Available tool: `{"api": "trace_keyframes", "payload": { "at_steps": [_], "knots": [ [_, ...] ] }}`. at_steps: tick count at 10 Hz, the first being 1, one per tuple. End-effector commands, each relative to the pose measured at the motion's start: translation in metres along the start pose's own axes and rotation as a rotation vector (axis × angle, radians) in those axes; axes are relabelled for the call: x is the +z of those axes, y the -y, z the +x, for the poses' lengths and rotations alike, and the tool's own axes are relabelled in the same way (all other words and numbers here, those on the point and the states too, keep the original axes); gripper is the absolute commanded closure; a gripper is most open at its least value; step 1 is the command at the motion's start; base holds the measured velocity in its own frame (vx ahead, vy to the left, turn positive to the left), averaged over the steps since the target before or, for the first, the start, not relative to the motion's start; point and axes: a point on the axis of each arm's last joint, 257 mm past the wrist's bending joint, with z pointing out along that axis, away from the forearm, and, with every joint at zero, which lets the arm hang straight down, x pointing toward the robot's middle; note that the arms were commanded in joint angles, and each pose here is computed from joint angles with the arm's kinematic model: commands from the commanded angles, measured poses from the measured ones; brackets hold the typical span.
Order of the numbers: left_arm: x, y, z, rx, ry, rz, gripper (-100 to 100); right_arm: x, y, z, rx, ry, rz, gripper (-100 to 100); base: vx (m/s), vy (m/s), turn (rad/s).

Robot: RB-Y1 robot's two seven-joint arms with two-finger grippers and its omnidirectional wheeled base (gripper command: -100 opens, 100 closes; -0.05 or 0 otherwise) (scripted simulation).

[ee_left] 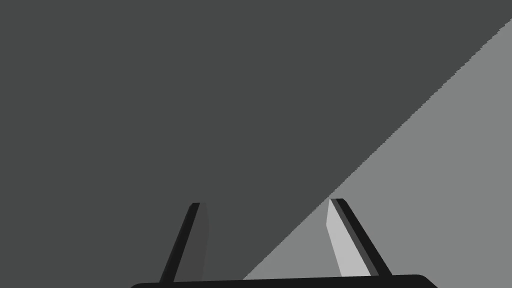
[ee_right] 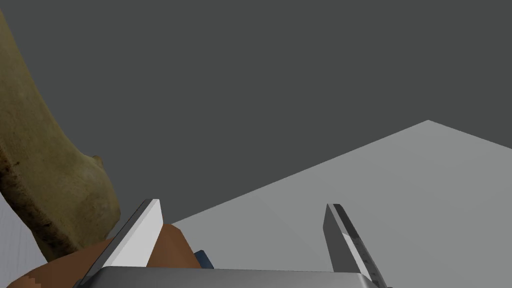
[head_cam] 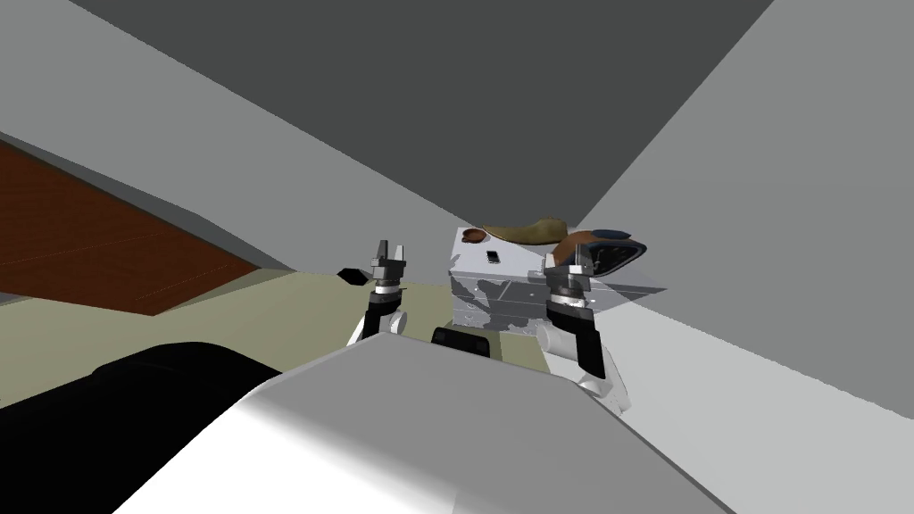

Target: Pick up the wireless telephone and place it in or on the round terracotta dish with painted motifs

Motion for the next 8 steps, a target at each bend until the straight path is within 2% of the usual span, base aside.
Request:
{"api": "trace_keyframes", "payload": {
  "at_steps": [1, 2, 5, 8],
  "knots": [
    [0.000, 0.000, 0.000, 0.000, 0.000, 0.000, 0, 0.014, 0.006, -0.003, 0.035, -0.004, 0.017, -100, -0.029, 0.036, -0.046],
    [0.000, 0.000, 0.000, 0.000, 0.000, 0.000, 0, 0.017, 0.006, -0.002, 0.037, -0.006, 0.017, -100, -0.025, 0.029, -0.035],
    [0.000, 0.000, 0.000, 0.000, 0.000, 0.000, 0, 0.040, 0.017, -0.011, 0.103, -0.001, 0.053, -100, -0.031, 0.037, -0.043],
    [0.000, 0.000, 0.000, 0.000, 0.000, 0.000, 0, 0.062, 0.018, -0.013, 0.146, 0.000, 0.063, -100, -0.028, 0.031, -0.039]
  ]
}}
